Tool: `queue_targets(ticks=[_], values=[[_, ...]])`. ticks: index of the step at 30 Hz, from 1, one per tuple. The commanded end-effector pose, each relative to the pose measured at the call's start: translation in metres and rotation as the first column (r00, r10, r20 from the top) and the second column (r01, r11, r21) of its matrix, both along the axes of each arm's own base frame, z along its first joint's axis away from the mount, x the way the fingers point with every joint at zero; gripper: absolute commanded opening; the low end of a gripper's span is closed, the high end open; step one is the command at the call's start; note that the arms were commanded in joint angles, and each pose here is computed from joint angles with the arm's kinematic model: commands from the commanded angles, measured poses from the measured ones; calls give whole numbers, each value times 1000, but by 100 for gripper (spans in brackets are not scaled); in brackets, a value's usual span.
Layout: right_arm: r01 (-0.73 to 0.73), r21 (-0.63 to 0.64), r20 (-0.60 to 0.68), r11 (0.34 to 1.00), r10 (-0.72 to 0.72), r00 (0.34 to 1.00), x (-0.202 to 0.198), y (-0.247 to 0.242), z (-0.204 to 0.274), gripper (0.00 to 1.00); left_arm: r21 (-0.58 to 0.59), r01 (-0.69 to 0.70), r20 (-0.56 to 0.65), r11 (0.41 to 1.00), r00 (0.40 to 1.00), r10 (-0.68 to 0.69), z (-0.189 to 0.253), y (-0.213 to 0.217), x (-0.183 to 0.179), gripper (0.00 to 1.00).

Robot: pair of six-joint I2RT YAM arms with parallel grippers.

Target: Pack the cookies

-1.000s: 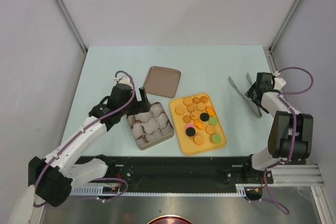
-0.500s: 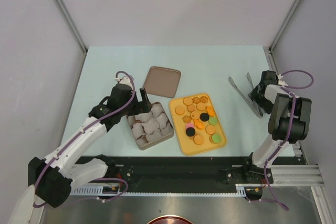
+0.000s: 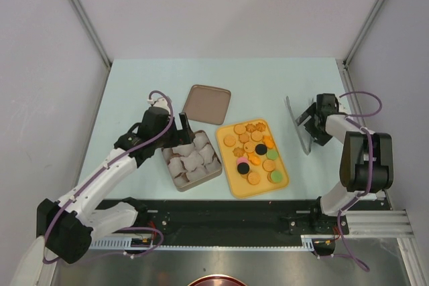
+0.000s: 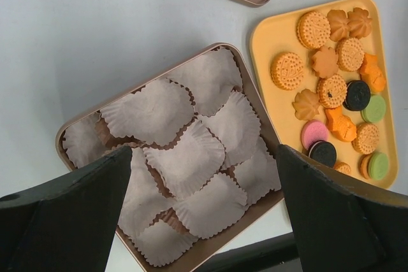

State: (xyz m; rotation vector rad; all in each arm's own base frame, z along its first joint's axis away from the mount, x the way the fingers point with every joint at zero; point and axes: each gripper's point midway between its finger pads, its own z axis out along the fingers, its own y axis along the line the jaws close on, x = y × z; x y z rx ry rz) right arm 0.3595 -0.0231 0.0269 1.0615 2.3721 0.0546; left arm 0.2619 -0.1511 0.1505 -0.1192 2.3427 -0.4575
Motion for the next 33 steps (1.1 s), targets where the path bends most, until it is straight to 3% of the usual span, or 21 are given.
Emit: queue_targets(ticks=[1,6,10,14,18,25,33], values=[[-31,216,-57,976,44,997,-19,60,-18,97,-37,8,5,999,1000,-8,3,-7,-1,100],[-52,82,-17,995,53,998,-8,53,5,98,-29,-1,16,1000,1000,1,5,-3,-1,100],[-119,-68,87,991,124,988,8,43,53,100,-28,-7,37,1000,999,8,9,-2,1,100],[-253,-193,114,948,278,954,28,56,75,100,-35,2,37,999,999,0,9,-4,2,100],[-386,-294,14,874,408,913,35,57,55,100,-30,5,24,1000,1000,-4,6,-5,1,100],[-479,-369,-39,797,501,864,41,51,39,100,-42,24,51,999,998,-22,10,-6,0,100],[-489,-381,-26,784,520,854,35,41,37,100,-60,55,53,997,997,-52,10,-13,1,100]])
